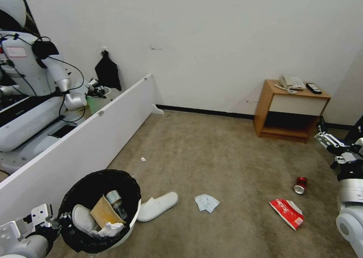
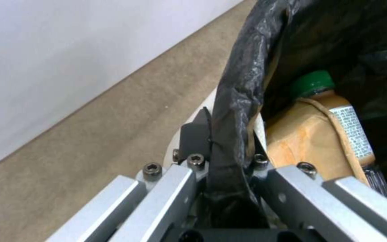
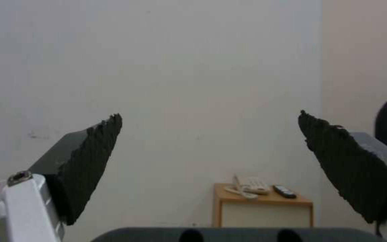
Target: Pick up the trash bin, then pick up the garbage from the floor and place it into the trash bin.
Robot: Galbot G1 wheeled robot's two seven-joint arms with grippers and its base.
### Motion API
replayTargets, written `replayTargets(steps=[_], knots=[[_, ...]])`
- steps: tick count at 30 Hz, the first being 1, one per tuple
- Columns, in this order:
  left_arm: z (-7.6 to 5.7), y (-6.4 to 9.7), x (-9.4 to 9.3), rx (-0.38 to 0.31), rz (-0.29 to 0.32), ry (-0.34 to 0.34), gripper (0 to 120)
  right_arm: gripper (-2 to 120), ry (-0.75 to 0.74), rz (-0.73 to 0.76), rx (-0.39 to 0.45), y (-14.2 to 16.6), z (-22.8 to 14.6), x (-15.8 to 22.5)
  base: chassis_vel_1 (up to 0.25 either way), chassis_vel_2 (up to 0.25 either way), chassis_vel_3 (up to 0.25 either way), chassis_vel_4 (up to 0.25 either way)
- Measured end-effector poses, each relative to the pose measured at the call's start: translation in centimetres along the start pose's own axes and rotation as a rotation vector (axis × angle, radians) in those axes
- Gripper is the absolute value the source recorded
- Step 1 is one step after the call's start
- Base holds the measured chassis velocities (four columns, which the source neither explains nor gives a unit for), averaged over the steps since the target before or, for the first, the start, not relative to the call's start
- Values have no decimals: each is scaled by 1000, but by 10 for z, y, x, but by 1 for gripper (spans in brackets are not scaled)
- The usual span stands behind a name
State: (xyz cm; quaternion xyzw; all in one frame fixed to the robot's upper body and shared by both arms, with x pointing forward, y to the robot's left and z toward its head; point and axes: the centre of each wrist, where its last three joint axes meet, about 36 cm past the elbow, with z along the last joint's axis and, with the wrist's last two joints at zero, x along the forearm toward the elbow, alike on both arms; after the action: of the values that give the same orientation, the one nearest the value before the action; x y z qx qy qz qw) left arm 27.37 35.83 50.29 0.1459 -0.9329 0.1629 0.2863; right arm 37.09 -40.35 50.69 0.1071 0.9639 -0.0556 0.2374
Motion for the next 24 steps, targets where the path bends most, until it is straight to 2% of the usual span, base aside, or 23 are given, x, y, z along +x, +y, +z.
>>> replayTargets(steps=[9,18,24], knots=[[1,-2,3,-2,-6,3,1,100,-1,-6,0,1,-1,0,44,47,68,45],[-1,-4,5,15,26,20,1,100,-3,-13,-2,3,0,-3,0,0,0,0],[-3,-1,6,16,21,22,1,100,0,-15,-5,4,2,-5,0,0,0,0]])
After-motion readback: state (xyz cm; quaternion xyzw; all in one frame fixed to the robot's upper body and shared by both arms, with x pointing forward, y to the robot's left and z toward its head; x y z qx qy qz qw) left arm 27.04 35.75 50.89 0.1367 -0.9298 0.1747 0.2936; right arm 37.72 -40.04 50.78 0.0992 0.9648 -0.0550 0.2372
